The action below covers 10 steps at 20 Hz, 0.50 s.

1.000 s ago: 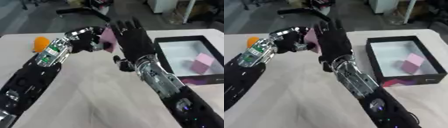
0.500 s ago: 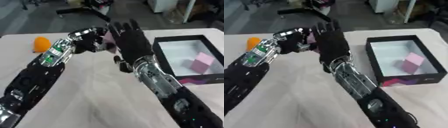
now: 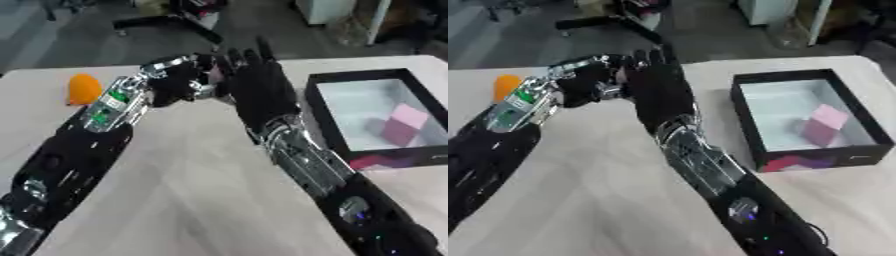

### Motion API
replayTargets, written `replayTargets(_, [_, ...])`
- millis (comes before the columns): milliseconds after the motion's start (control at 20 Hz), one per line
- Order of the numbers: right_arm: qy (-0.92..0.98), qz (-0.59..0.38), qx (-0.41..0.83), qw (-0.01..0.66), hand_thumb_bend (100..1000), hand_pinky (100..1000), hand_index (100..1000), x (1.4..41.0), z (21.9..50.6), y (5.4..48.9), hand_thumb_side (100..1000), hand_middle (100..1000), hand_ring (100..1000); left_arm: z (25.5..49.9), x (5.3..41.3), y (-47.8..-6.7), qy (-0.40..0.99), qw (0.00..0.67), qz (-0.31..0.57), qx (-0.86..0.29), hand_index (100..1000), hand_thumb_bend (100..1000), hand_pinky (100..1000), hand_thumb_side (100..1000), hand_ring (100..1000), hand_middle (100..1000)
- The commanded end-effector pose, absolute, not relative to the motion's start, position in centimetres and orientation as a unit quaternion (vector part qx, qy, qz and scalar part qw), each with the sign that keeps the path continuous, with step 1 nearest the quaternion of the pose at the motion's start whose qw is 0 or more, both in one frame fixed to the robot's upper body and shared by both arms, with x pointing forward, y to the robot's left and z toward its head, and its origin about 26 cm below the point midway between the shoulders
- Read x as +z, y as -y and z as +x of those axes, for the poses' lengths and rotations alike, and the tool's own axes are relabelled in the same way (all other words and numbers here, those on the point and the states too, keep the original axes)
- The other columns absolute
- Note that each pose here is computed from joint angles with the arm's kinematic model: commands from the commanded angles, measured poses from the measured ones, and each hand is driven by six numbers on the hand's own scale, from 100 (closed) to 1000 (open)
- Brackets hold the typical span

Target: Pick up the objects with one hand, pass them to the other hand, and then place them into the box on the other side of the table.

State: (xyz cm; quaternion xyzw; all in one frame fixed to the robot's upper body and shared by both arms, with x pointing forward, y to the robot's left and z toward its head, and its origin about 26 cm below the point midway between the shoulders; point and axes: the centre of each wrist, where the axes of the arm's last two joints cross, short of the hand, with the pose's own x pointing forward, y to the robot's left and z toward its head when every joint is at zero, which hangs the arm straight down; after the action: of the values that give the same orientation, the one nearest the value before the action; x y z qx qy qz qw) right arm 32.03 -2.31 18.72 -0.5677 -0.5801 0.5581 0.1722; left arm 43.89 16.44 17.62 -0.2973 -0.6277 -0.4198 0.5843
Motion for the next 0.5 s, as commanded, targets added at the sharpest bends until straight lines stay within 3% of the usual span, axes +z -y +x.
replayTargets(50, [0.581,-0.577,0.55,0.167,266,997,864,18.64,32.35,2.12,100,800,792,43.64,19.91,-15.49,0.639,0.559,-0.308,-0.43,570,302,715,132,510,454])
replayTargets(250, [0.586,-0.584,0.538,0.165,204,955,777,18.29,32.51,2.04,100,746,767,43.55,20.0,-15.09,0.634,0.56,-0.316,-0.429,571,299,715,136,511,455])
replayTargets(400, [0.596,-0.587,0.523,0.167,100,887,704,18.13,32.59,2.02,100,711,745,43.56,19.95,-14.93,0.631,0.562,-0.319,-0.429,575,303,715,141,513,458])
replayTargets(500, [0.604,-0.588,0.51,0.169,100,848,673,18.04,32.63,2.01,100,691,731,43.61,19.91,-14.93,0.631,0.563,-0.319,-0.429,577,304,715,141,515,460])
